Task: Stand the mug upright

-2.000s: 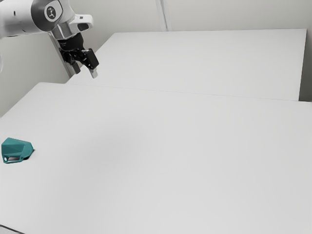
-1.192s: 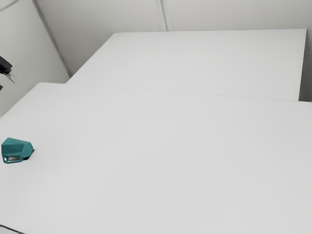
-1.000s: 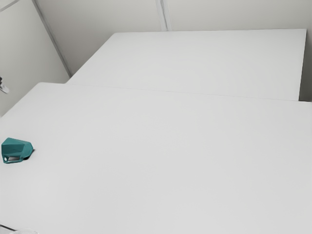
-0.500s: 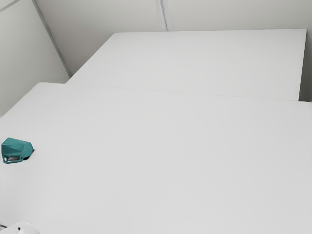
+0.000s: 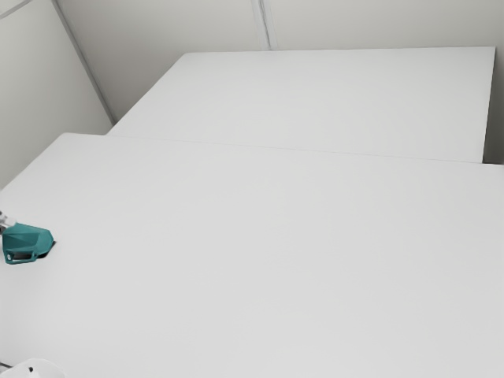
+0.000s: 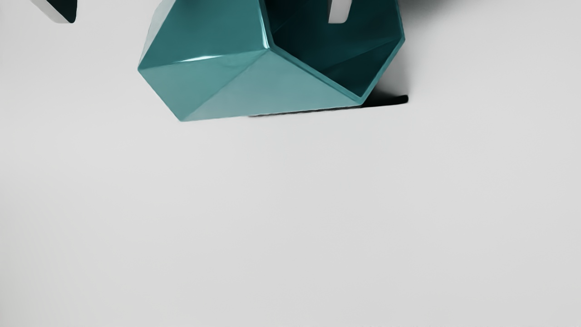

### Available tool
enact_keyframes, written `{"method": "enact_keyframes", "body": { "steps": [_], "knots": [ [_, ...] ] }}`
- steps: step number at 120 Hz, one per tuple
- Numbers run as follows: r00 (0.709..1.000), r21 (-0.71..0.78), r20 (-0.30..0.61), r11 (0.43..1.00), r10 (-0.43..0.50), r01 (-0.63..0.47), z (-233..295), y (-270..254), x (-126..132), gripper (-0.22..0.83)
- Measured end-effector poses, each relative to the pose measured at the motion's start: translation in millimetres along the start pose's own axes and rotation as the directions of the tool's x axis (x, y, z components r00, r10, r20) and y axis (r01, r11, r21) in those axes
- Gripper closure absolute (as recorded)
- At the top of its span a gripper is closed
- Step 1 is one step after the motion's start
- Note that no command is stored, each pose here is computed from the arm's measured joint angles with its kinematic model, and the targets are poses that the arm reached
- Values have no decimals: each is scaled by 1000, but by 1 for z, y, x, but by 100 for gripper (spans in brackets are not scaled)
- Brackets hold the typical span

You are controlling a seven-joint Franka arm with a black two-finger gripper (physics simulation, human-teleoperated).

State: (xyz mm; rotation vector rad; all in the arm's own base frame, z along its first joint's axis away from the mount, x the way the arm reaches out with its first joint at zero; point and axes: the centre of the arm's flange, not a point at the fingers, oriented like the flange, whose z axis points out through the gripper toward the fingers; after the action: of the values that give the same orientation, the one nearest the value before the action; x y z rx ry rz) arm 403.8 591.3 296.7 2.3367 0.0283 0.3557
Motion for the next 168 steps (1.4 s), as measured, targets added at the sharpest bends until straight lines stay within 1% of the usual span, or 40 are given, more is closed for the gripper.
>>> {"method": "enact_keyframes", "body": {
  "steps": [17,39,43,48,61,69,79,91,108,123,132,145,151,156,168],
  "knots": [
    [1000,-59,-3,998,9,-9,12,-1,-3,0],
    [1000,-97,-8,995,19,-20,17,1,-4,0],
    [1000,-105,-7,994,20,-21,19,1,-4,2],
    [1000,-116,-6,993,17,-17,21,1,-6,9],
    [1000,-132,-2,991,15,-15,23,2,-7,38],
    [1000,-138,-1,990,16,-16,23,3,-7,51],
    [1000,-152,3,988,18,-17,23,7,-6,62],
    [1000,-176,-2,984,22,-22,22,13,-4,69],
    [1000,-218,3,976,17,-16,26,20,-5,75],
    [1000,-246,-7,969,14,-16,24,31,-5,76],
    [1000,-240,-7,971,23,-24,13,55,-1,77],
    [999,-225,17,974,36,-31,2,97,3,78],
    [997,-210,45,977,56,-46,4,116,13,78],
    [993,-191,77,979,84,-68,7,139,28,78],
    [972,-114,187,986,141,-121,31,205,64,79]
  ]
}}
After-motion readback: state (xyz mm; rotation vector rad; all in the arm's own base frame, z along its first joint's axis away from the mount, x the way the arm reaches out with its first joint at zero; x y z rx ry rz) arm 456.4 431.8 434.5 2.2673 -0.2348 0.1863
